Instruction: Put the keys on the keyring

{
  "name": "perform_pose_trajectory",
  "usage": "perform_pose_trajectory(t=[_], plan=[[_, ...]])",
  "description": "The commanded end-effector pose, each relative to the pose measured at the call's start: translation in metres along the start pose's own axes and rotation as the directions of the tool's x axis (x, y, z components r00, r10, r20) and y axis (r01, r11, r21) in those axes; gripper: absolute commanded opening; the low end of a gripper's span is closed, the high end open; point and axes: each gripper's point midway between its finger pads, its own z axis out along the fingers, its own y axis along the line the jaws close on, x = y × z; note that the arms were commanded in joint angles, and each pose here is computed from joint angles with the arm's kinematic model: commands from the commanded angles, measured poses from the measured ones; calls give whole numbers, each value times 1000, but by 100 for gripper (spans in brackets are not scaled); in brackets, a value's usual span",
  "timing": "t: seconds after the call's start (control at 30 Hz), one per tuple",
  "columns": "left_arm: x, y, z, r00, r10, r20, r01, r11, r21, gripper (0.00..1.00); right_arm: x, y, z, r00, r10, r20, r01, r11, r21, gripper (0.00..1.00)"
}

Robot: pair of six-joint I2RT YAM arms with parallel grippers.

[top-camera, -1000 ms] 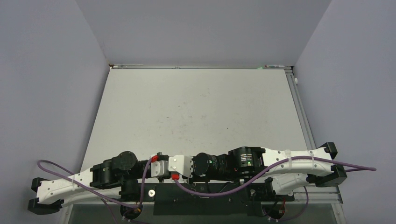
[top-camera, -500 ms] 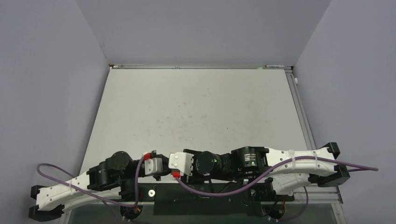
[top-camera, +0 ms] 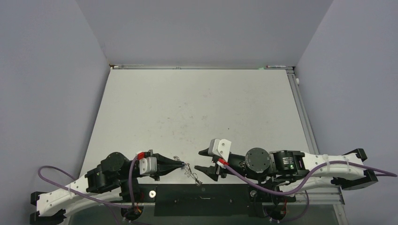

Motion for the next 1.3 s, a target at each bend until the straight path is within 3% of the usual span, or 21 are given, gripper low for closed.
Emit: perform_pose_trajectory(t=[0.0,0.93,1.27], plan=[[-29,0,-1,994,4,111,-5,1000,8,0,-5,1,15,986,131,105,-137,990,44,44],[-26,-2,0,994,-16,107,13,1000,28,0,39,0,52,986,169,3,-169,986,-4,28],[-26,-2,-1,994,-15,107,12,1000,24,0,33,5,43,983,182,28,-180,982,-58,33]])
